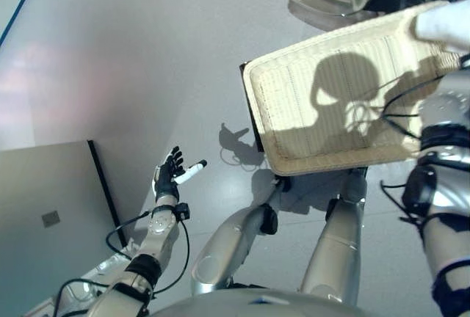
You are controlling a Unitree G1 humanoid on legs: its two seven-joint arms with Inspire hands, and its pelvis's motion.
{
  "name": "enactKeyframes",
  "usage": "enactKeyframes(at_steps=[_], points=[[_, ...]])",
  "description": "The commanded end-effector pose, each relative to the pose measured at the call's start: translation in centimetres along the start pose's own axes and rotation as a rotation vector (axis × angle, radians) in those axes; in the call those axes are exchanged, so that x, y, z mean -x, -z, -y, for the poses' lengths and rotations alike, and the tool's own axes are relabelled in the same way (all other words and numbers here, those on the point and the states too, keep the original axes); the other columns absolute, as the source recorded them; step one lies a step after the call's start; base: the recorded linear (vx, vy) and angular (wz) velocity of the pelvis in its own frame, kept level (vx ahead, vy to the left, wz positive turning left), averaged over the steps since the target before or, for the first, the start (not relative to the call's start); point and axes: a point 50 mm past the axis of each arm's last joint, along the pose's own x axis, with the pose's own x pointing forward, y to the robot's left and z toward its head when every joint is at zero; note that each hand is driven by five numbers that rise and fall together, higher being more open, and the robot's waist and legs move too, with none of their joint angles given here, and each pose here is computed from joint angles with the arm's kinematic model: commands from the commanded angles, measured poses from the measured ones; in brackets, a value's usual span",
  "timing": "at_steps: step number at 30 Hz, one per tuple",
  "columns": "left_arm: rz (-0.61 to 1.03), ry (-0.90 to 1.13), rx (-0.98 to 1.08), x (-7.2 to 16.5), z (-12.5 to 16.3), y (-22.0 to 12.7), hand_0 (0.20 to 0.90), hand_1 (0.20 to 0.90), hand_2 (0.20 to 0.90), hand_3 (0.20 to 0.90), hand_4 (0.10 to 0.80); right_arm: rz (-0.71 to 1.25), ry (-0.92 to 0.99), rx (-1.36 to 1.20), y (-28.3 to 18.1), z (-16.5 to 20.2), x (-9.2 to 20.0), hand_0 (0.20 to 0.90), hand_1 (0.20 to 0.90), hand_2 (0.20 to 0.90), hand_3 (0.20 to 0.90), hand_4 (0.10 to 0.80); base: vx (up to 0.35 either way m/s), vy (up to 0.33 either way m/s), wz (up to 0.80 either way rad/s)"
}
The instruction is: Pick up the clothes and place them into the washing machine
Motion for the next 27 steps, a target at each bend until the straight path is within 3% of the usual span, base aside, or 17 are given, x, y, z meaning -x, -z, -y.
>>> enactKeyframes(at_steps=[1,7,16,27], points=[[0.063,-0.1,-0.055,0.7,-3.4,-0.2,0.9,0.9,0.9,0.9,0.8,0.514,-0.25,-0.036,-13.4,-7.5,0.3,0.2,0.2,0.2,0.2,0.3,0.021,-0.051,-0.3],[0.06,-0.155,-0.029,0.5,-4.5,-0.5,0.9,0.9,0.9,0.9,0.8,0.517,-0.279,0.037,-13.2,-8.4,0.3,0.2,0.2,0.2,0.2,0.3,-0.017,-0.135,-0.21],[0.029,-0.178,-0.013,0.7,-5.0,-0.1,0.9,0.9,0.9,0.9,0.8,0.41,-0.209,0.012,-9.5,-6.3,-0.1,0.2,0.2,0.2,0.2,0.3,0.006,-0.177,-0.17],[-0.022,-0.216,0.005,1.5,-5.2,1.4,0.9,0.9,0.9,0.9,0.8,0.408,-0.219,-0.08,-9.1,-7.7,1.9,0.2,0.2,0.2,0.2,0.3,0.065,0.015,-0.06]])
